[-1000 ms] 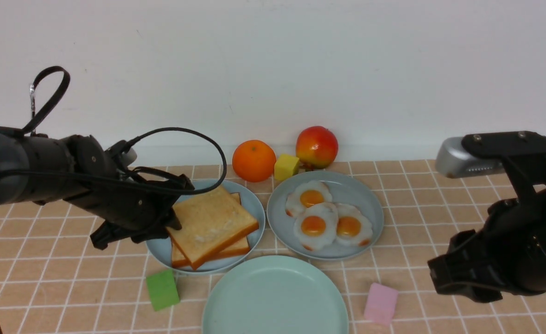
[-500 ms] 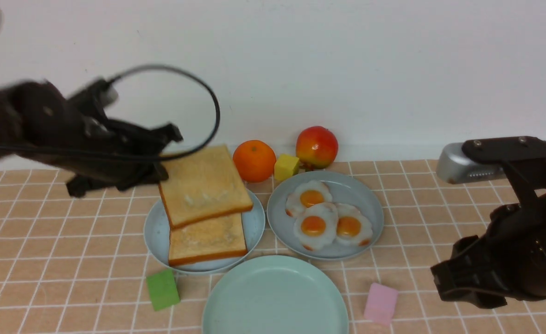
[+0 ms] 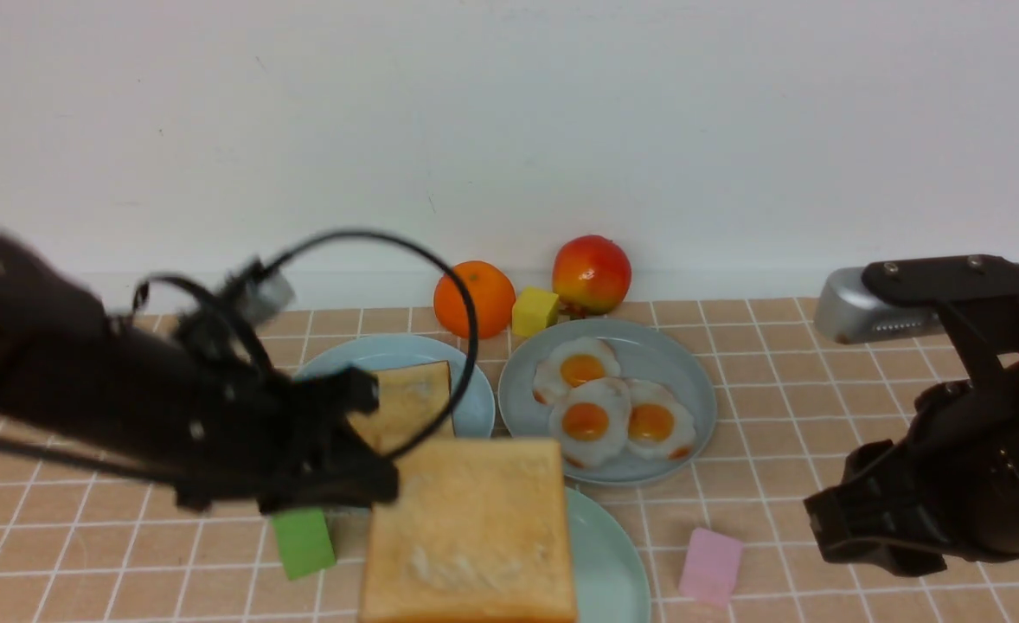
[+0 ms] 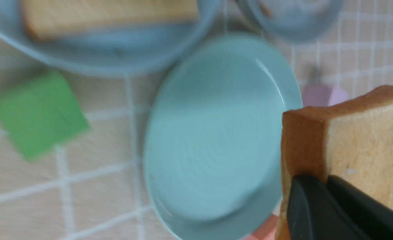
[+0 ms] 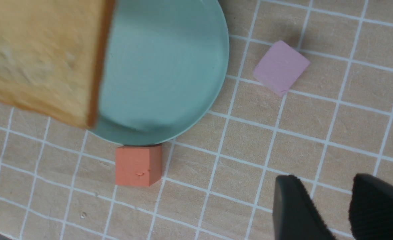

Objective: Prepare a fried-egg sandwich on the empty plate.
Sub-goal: Use the left arm to put a slice of bread into the empty plate in the middle, then use the right arm to grab a fried egg

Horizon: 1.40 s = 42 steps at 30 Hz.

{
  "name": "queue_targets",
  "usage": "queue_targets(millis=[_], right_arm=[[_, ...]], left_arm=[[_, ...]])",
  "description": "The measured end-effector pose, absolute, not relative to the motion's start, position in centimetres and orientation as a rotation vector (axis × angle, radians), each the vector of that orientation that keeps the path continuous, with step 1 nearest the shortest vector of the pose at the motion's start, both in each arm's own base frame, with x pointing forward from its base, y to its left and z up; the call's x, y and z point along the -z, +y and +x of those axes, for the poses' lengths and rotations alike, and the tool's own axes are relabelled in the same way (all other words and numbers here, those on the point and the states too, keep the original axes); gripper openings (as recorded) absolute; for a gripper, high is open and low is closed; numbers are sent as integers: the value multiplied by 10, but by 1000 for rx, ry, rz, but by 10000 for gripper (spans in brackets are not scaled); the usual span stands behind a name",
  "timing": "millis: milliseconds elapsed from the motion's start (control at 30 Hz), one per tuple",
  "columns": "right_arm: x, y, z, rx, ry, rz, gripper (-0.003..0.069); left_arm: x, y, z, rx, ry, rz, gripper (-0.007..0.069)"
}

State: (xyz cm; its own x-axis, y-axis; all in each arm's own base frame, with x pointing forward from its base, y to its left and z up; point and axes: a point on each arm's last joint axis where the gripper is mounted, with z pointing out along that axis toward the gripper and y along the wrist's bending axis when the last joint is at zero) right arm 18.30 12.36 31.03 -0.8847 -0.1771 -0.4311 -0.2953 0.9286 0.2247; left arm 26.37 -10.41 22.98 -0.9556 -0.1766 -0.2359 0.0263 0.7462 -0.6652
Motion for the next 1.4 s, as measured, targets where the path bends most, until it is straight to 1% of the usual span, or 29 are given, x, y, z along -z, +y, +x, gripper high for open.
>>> queue_targets(millis=[33,200,367,567,633,667,700,800,833,933,967,1033,1100,1133,1167,1233,1267,1300,1333,1367,1400], right_arm=[[-310,124,183,-400,2675,-343,267],[-310,124,183,-400,2675,-343,267],[-310,124,183,-400,2675,-343,267],[-310,124,183,-400,2675,-343,267],[-310,124,183,-400,2675,-343,267],[-310,124,183,-400,2675,-343,267],[-310,124,183,-398,2675,-343,267],[-310,123,184,-390,2670,-346,267],[-310,123,184,-391,2669,-346,267],[-311,123,185,-381,2654,-360,267],[-311,123,185,-379,2648,-372,267],[-312,124,186,-379,2630,-393,267],[-313,125,188,-385,2604,-399,267],[-313,125,188,-387,2598,-398,267],[-312,126,191,-392,2586,-395,267],[-310,130,196,-394,2586,-384,267],[-308,131,201,-396,2596,-361,267],[-306,133,207,-401,2610,-335,267],[-306,133,208,-400,2614,-330,267],[-301,136,222,-405,2640,-271,267],[-298,137,230,-409,2649,-234,267]], left_arm=[[-217,-106,262,1067,2663,-141,6],[-202,-111,269,1139,2616,-119,10],[-184,-110,277,1101,2634,-133,22],[-167,-110,283,1081,2671,-189,82],[-167,-110,283,1081,2670,-193,134],[-167,-110,283,1082,2669,-195,134],[-168,-110,283,1085,2665,-190,189],[-171,-111,286,1075,2657,-161,295],[-172,-111,287,1076,2654,-160,311],[-189,-111,297,1033,2615,-52,430],[-196,-112,300,1024,2602,-22,452],[-216,-113,306,998,2573,76,486],[-244,-114,311,978,2534,178,499],[-253,-115,311,970,2526,206,500],[-276,-114,310,943,2510,263,494],[-300,-111,304,898,2503,309,469],[-314,-108,298,860,2495,314,440],[-324,-105,290,835,2489,308,415],[-325,-104,289,827,2494,304,408],[-339,-99,273,800,2478,296,334],[-347,-96,259,786,2460,294,274]])
